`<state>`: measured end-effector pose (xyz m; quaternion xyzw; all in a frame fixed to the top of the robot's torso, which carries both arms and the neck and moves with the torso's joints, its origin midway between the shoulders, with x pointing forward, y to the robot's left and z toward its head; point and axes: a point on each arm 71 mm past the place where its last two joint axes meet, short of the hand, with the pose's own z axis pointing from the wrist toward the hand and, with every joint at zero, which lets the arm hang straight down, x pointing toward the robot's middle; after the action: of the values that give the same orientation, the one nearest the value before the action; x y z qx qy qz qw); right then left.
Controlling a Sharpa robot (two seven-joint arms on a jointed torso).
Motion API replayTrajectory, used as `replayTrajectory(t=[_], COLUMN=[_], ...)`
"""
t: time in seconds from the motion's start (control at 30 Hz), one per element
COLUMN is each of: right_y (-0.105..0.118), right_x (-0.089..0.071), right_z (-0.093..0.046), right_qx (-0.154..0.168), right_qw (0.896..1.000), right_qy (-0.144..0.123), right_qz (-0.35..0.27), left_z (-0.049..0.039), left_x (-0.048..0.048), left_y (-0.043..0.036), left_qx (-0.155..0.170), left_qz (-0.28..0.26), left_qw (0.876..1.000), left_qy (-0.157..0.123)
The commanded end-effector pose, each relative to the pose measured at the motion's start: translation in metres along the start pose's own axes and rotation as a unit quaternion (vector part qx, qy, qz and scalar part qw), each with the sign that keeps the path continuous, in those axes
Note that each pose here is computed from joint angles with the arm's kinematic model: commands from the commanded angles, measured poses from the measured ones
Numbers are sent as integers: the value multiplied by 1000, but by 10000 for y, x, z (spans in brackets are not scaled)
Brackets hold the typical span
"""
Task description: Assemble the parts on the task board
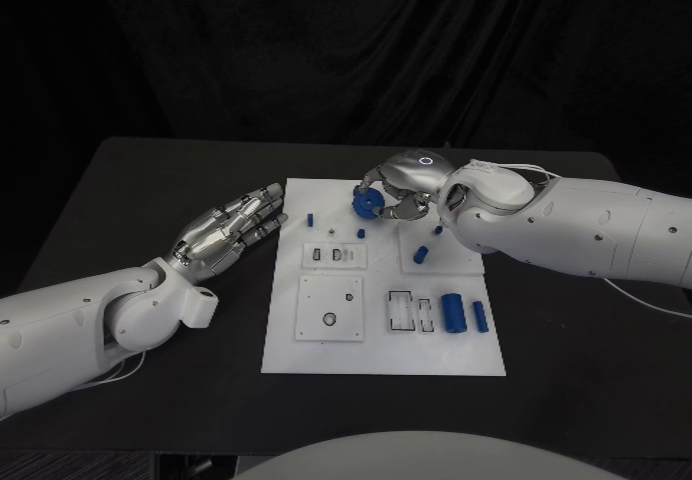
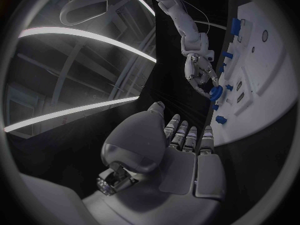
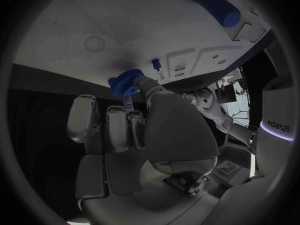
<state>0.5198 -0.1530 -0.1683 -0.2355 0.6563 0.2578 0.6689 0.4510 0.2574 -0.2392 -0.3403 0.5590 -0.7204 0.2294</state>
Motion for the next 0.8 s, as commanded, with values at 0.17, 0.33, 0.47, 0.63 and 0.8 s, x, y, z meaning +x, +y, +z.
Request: replayTrajectory(t=[0.17,0.33,0.47,0.63,0.8], right_y=[30,54,77,91,85], right_x=[-5,9,32,59,73], right_z=[7,49,97,145,191], right_qx=[-6,-8,-7,-3,5], right_qw=[1000,1000,1000,999,999], right_qy=[-4,4,19,37,50], right_qz=[-2,-3,-4,-5,-9], left_z=[5,14,21,32,40], left_x=[14,20,23,29,32], left_y=[-41,-35,-31,-26,-21], left_qx=[34,33,33,33,33], left_qz=[-5,-6,-7,-7,-8], left_qw=[999,999,999,999,999], left_qy=[5,7,7,9,9])
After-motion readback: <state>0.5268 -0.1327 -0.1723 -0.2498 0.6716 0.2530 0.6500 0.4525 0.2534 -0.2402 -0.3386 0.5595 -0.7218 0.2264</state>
